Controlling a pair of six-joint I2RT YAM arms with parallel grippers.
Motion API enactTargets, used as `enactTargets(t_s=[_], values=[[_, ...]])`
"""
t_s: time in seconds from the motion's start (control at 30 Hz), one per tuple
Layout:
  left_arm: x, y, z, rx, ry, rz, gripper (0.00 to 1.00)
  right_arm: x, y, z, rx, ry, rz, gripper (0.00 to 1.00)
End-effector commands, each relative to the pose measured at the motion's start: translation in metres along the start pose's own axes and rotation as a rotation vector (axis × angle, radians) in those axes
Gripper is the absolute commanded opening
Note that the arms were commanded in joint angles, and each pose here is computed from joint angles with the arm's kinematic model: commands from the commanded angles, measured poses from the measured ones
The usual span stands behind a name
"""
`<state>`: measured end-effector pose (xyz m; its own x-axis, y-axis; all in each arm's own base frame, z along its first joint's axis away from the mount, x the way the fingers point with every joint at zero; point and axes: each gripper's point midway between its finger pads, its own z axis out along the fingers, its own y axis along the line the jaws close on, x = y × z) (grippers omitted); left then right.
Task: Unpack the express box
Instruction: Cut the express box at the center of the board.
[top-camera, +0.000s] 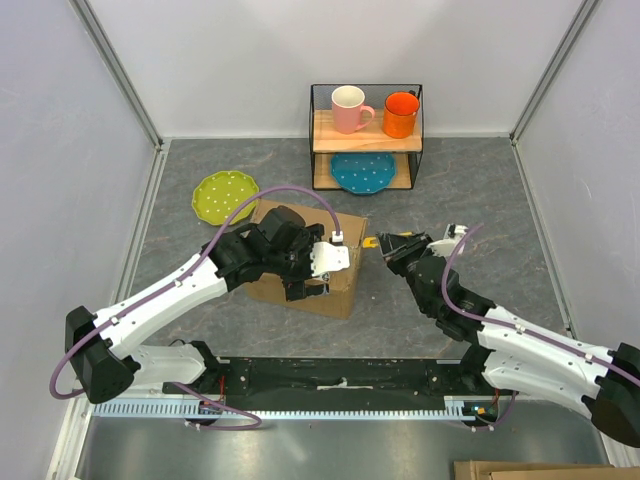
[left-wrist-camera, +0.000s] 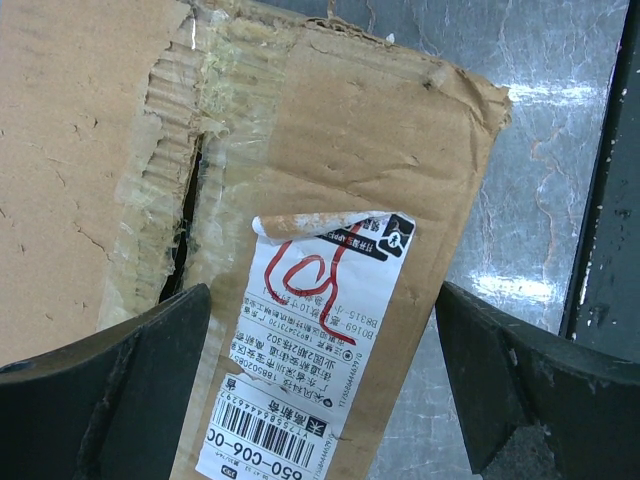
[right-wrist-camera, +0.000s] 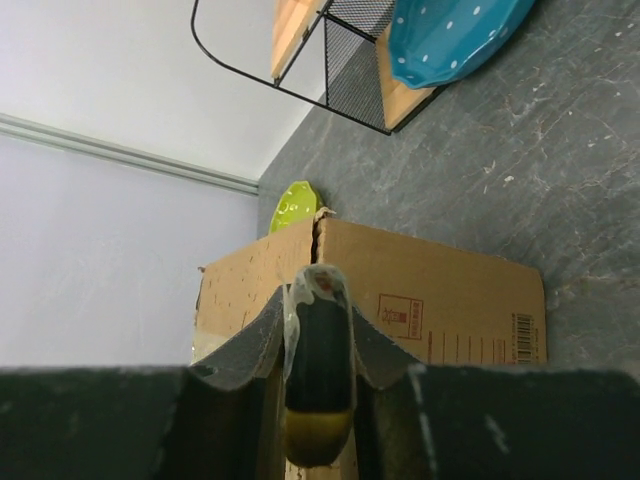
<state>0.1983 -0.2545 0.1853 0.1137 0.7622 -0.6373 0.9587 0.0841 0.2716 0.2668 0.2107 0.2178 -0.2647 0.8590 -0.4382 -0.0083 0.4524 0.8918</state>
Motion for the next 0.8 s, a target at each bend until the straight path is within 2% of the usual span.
enactTargets(t_s=[0.0, 0.23, 0.63, 0.77], values=[[-0.009, 0.002, -0.004, -0.007, -0.024, -0.055, 0.99, 0.018, 0.001, -0.009, 0.087, 0.094, -0.047, 0.02], [-0.018, 0.003, -0.001, 0.002, -0.040, -0.050, 0.99, 0.054, -0.025, -0.028, 0.197, 0.240, -0.070, 0.00], [-0.040, 0.002, 0.008, 0.023, -0.056, -0.022, 0.99, 0.072, -0.037, -0.050, 0.226, 0.334, -0.058, 0.00], [-0.033, 0.003, 0.013, 0.017, -0.029, -0.020, 0.99, 0.079, -0.039, -0.061, 0.233, 0.384, -0.063, 0.00]])
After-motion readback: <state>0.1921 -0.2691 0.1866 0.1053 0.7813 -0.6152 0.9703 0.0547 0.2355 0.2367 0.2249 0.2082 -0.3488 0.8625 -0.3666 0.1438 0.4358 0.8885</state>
